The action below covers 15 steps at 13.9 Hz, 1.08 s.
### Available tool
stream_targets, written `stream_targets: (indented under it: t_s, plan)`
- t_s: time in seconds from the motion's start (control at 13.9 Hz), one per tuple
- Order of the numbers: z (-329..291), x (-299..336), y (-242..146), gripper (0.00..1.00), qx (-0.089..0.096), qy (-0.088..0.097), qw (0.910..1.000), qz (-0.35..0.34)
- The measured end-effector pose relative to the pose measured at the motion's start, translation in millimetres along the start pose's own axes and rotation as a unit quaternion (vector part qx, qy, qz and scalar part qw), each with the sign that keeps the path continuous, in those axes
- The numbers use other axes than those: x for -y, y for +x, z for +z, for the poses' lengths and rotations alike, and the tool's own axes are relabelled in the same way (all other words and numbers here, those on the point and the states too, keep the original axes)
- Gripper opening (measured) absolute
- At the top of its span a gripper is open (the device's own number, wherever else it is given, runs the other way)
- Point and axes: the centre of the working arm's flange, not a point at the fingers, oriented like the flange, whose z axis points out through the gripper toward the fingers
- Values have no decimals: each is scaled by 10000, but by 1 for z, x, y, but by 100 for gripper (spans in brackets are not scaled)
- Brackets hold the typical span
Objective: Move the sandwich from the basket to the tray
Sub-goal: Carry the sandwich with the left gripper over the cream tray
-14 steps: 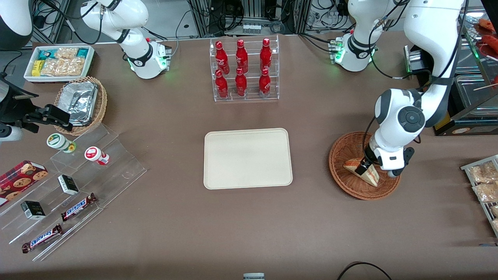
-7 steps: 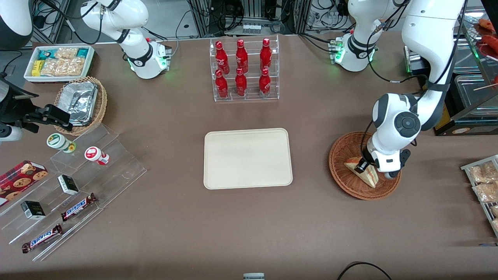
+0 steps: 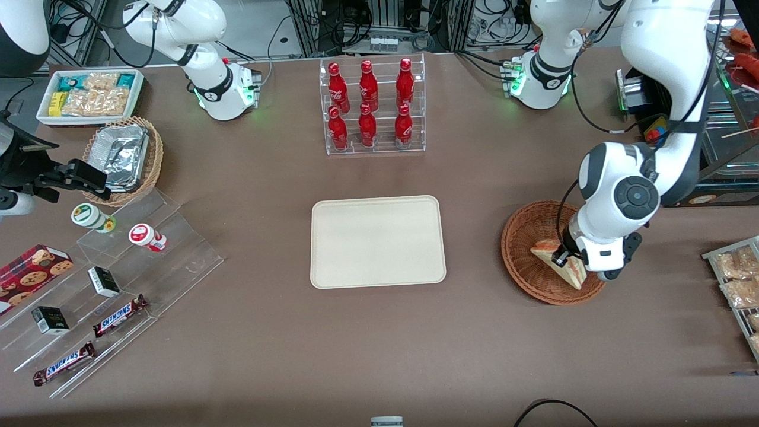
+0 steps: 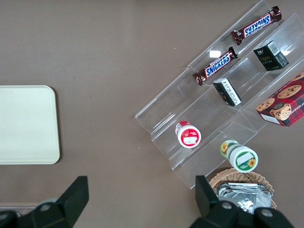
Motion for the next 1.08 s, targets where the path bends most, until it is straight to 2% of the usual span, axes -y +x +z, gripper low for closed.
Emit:
stream_targets:
  t_s: [0.14,0.43,0.58,0.79,1.08]
  plan:
    - [-46,-23,-18,16,-20,61,9997,222]
    - [-93,-68,-84,16,-154,-107,9964,830]
    - [-93,-91,-134,16,-171,-123,9919,1255]
    - [-74,-119,-209,16,-125,-6,9824,1861]
    - [-42,-148,-270,16,-58,112,9724,2329]
